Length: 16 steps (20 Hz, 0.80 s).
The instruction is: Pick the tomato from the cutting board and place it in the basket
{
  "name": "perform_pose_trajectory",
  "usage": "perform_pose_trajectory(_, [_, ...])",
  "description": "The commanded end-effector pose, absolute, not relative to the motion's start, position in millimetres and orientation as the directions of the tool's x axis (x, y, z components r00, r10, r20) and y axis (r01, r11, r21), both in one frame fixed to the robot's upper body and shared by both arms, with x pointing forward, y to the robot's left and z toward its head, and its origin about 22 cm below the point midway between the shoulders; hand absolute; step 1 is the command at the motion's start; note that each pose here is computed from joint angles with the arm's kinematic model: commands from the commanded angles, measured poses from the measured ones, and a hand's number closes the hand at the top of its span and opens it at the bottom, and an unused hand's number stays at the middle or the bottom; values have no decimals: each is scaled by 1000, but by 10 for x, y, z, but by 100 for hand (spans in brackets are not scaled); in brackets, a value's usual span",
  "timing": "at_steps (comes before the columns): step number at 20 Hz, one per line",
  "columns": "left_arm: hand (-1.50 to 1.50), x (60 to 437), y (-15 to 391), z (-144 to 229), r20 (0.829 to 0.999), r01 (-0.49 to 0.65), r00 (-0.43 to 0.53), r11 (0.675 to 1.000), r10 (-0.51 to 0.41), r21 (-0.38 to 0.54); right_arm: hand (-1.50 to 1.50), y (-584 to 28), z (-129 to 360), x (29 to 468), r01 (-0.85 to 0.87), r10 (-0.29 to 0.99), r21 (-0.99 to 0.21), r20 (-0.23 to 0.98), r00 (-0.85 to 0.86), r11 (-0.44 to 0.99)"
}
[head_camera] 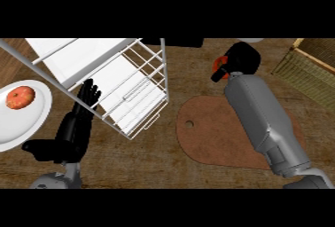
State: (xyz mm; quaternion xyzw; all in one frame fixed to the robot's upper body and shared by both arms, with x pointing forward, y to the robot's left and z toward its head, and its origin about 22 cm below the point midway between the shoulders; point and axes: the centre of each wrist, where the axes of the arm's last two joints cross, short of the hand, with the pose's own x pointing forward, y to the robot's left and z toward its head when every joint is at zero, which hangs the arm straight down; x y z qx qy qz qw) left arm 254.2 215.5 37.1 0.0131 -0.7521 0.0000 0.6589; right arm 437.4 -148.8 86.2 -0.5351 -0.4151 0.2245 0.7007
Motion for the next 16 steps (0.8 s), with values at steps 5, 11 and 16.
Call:
perform_pose_trajectory(5, [0, 2442, 2400, 265, 995, -81, -97, 996, -39, 31, 150, -944, 1700, 4453, 440, 729, -773, 608, 313, 456])
perform_pose_trajectory(11, [0, 2408, 2332, 338, 996, -77, -89, 997, -17, 11, 150, -619, 2151, 4374, 522, 695, -697, 676, 247, 492])
perform_pose_trajectory(16, [0, 2387, 2513, 255, 996, -75, -91, 997, -9, 2, 150, -788, 2438, 4384, 551, 634, -682, 704, 320, 480])
